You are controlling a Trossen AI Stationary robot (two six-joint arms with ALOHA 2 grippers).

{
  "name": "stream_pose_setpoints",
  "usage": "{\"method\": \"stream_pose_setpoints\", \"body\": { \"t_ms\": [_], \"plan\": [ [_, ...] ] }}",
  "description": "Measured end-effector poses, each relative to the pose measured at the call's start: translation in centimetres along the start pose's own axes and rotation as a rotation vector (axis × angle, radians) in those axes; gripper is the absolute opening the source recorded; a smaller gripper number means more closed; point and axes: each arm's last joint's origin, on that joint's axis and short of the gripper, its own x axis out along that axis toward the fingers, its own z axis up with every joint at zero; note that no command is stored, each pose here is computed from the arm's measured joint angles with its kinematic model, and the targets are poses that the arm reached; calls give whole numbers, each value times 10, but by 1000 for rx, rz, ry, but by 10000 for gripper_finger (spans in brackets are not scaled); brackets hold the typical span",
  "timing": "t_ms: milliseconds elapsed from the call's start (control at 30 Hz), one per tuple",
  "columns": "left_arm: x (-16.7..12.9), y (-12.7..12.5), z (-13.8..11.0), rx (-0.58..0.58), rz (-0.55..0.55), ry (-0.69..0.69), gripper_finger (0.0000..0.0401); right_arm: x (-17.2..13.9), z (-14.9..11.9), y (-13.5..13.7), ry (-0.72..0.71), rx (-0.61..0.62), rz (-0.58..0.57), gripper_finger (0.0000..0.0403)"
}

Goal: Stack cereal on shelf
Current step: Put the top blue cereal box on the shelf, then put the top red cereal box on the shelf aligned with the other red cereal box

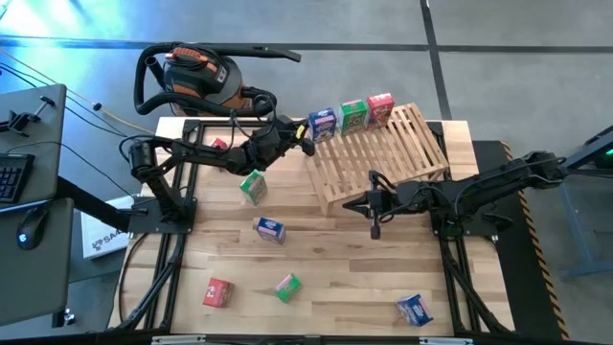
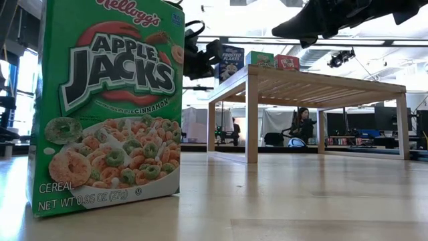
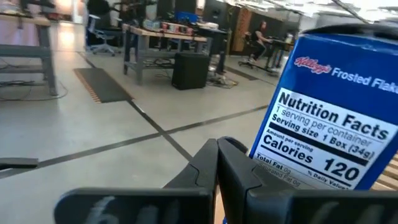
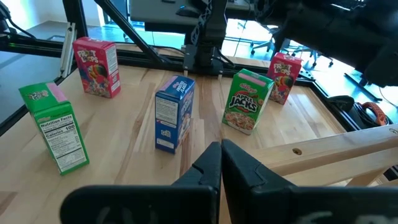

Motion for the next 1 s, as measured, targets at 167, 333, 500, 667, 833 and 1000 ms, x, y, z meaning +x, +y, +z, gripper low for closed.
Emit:
{"method": "stream_pose_setpoints", "body": {
  "t_ms": [167,333,500,667,833,1000],
  "plan": [
    [10,-6,-1,31,-10,-1,0,0,0,0,-1,0,0,0],
    [13,-7,-2,30,2,0,0,0,0,0,1,0,-2,0],
    [7,-7,6,91,42,8,0,0,0,0,3,-1,-2,0],
    [-11,-4,11,137,-31,42,0,0,-1,0,16,-4,-8,0],
    [-39,7,11,139,-197,21,0,0,-3,0,25,-7,-24,0],
    [-59,16,15,82,-240,35,1,0,-1,0,7,-11,-26,0]
  ]
}}
